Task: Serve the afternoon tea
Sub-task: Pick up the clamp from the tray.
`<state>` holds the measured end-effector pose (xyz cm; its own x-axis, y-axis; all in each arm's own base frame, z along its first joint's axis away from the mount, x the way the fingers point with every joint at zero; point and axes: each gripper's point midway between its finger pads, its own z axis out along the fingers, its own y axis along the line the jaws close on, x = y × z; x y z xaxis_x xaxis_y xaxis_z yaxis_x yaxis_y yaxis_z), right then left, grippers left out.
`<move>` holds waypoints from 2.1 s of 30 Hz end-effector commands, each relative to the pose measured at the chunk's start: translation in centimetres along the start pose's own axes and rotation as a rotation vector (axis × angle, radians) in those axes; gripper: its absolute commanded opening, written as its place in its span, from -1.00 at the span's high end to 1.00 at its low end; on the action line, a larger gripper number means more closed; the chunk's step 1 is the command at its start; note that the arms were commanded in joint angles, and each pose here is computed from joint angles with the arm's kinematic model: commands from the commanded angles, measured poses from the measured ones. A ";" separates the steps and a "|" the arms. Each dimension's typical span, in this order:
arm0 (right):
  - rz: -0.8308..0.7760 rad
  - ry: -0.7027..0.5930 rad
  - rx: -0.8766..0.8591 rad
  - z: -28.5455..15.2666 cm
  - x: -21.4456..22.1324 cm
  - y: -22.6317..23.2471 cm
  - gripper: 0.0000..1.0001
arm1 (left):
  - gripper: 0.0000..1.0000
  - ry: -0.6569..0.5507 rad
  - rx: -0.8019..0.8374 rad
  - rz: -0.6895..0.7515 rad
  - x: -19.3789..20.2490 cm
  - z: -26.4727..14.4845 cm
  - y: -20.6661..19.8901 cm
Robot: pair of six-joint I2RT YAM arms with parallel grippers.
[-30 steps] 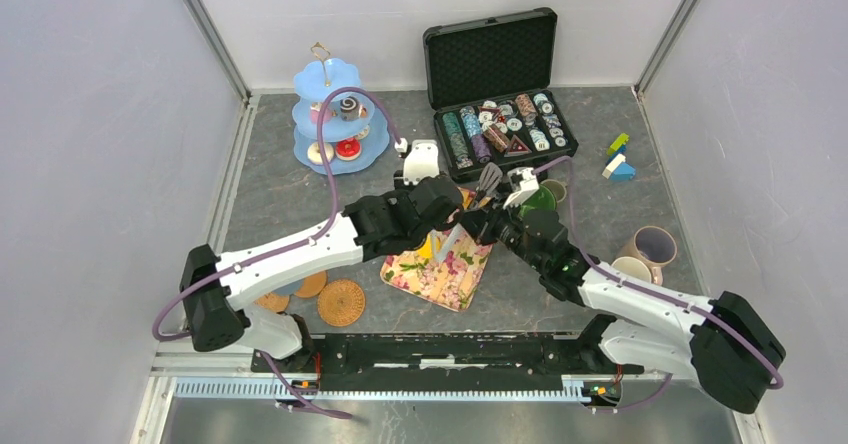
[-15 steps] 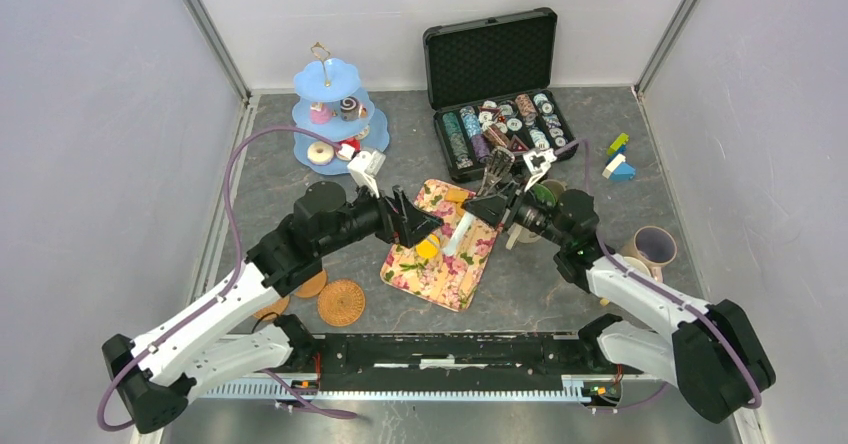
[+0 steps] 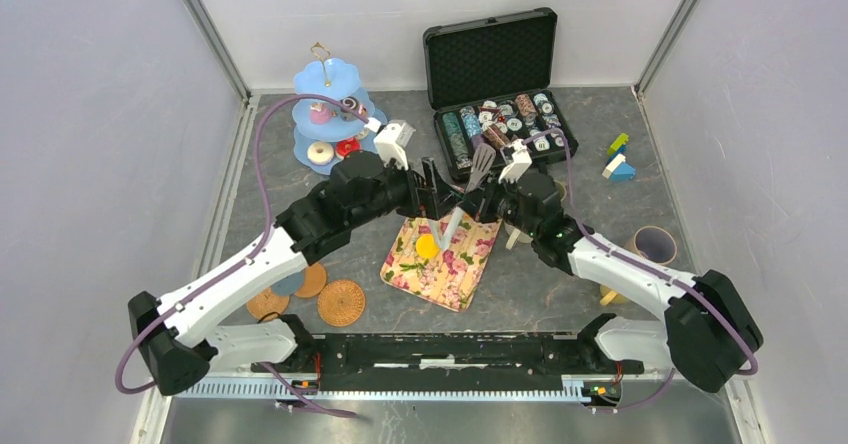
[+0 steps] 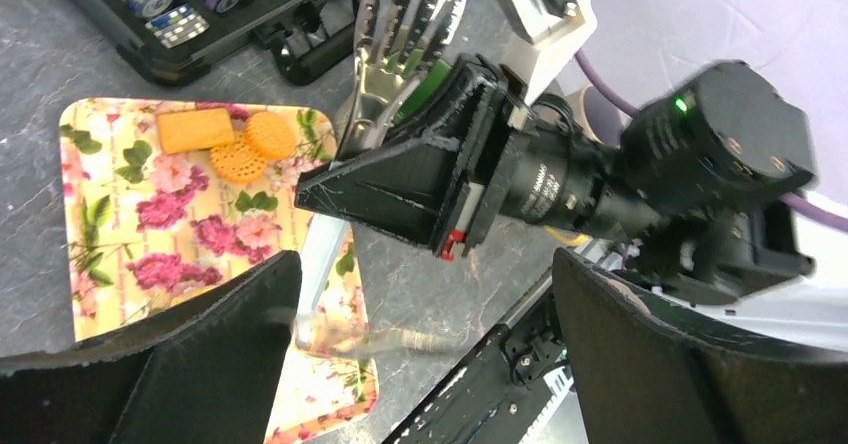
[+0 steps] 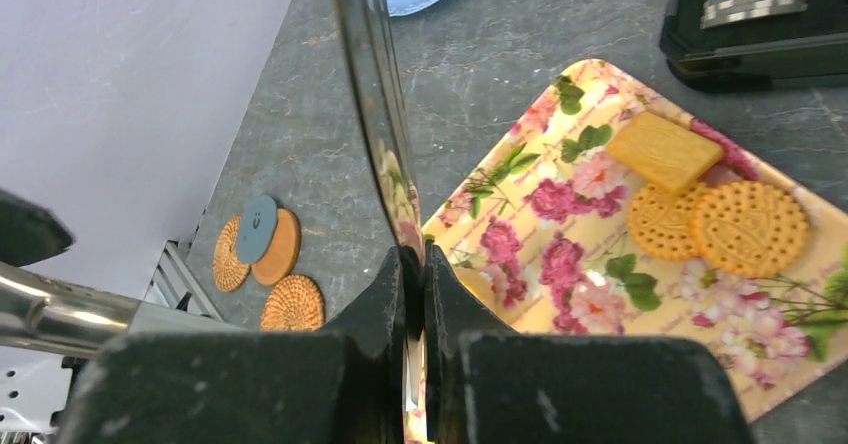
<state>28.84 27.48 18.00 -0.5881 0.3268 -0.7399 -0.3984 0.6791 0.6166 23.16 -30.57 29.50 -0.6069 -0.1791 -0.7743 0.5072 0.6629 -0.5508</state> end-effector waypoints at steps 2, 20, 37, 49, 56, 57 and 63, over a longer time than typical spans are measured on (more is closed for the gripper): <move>-0.096 -0.045 -0.249 -1.3 -2.9 1.1 1.00 | -1.00 -0.081 0.183 0.106 -1.8 -4.2 -3.0; -0.162 -0.046 -0.941 -10.8 -5.3 11.3 1.00 | -1.00 0.061 0.638 0.213 4.3 -8.7 -6.9; -0.017 -0.088 -1.144 -13.3 -5.8 14.2 1.00 | -0.84 0.098 0.636 0.150 5.6 -1.9 -8.2; -0.033 -0.101 -1.204 -14.5 -5.3 14.5 1.00 | -0.79 0.023 0.753 0.041 4.4 -2.4 -10.0; -0.032 -0.124 -1.198 -14.8 -5.3 14.4 1.00 | -0.40 -0.044 0.707 0.024 3.4 -2.5 -9.5; -0.033 -0.127 -1.199 -14.8 -5.3 14.4 1.00 | -0.37 -0.047 0.703 0.022 3.4 -2.4 -9.3; -0.041 -0.124 -1.169 -14.4 -5.3 14.2 0.58 | -0.19 -0.062 0.662 0.011 3.3 -2.5 -8.7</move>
<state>20.61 28.16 29.84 -0.7879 0.3016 -0.5369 -0.6032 -0.2025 0.7715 14.67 -36.09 28.64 -0.6378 -0.1072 -0.7627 0.7568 0.0967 -0.6464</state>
